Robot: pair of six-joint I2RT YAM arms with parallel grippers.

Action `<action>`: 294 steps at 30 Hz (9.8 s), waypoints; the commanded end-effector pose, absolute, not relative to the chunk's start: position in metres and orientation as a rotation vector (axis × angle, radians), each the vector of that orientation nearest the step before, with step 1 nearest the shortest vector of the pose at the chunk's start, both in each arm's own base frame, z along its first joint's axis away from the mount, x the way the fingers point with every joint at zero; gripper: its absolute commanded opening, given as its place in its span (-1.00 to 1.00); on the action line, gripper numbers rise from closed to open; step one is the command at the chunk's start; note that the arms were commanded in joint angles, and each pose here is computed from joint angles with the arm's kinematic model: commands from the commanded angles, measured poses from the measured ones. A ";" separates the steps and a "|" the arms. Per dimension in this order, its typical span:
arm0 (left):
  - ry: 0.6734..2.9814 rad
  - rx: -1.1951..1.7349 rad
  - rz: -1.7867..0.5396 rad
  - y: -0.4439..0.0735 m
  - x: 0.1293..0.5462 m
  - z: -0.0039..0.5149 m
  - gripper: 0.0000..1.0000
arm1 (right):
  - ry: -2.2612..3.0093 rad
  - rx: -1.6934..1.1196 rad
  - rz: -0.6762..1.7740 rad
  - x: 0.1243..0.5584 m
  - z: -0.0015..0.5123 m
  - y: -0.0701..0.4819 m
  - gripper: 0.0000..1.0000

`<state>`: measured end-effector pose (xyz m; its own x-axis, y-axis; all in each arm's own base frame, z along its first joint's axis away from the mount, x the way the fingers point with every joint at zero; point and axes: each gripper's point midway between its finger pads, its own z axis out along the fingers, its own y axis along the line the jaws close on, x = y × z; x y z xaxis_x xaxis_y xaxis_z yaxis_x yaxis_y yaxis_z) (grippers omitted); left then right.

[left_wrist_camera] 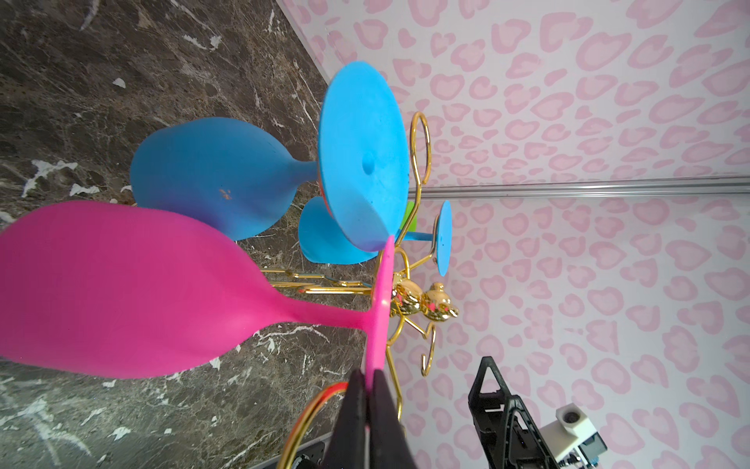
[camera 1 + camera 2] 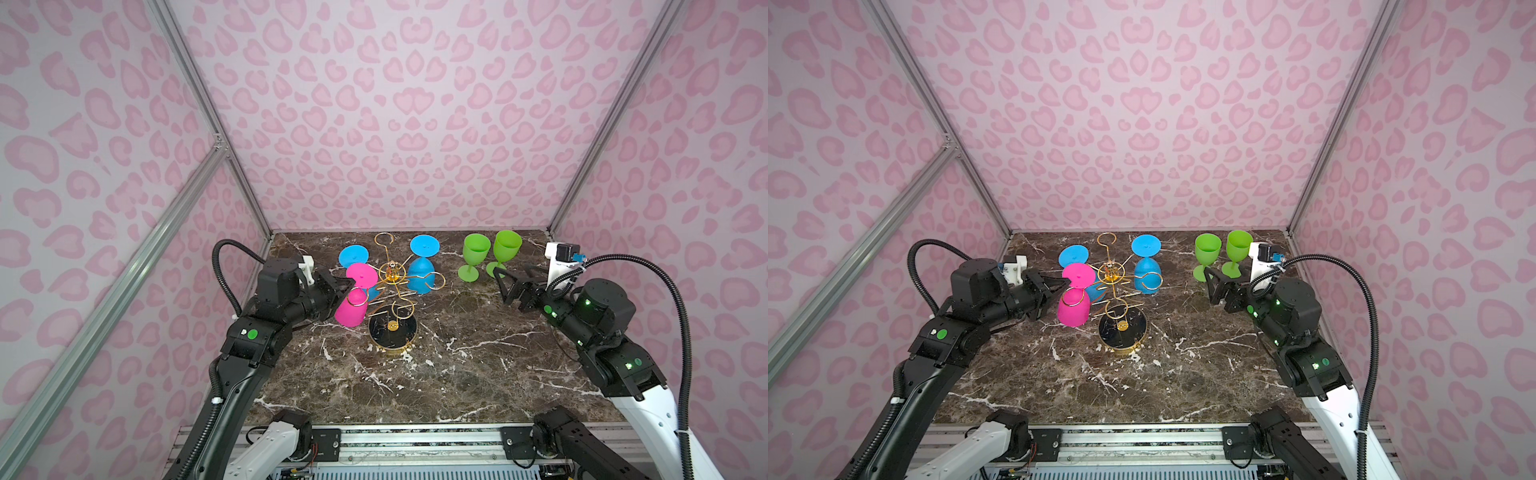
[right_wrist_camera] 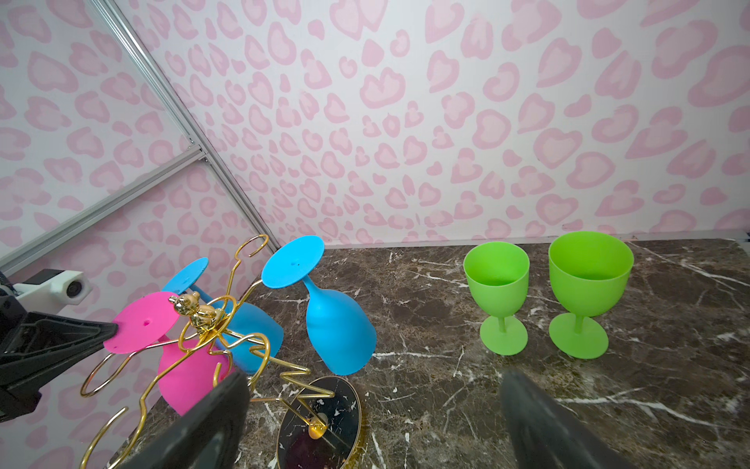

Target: Take the wine glass off the wine glass rack

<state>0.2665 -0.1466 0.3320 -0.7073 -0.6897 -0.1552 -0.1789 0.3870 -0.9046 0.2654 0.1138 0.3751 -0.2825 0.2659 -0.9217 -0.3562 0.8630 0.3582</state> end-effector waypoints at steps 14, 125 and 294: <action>2.049 -0.756 -1.304 -0.133 0.253 0.341 -0.94 | 1.746 -0.072 0.615 0.265 0.377 0.115 0.96; 1.863 0.111 -1.868 -0.184 0.138 0.533 -0.94 | 1.613 -0.353 0.763 0.244 0.450 0.159 0.96; 0.734 1.199 -0.351 -0.256 0.292 0.541 -0.35 | 1.899 -0.748 0.823 0.274 0.431 0.309 0.14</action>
<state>0.2943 -0.2590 0.5290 0.6925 0.1306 -0.7095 0.6469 0.3229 0.6908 0.2741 0.3036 0.4263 -0.4101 -0.1812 -0.8939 -0.7596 0.6103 0.2248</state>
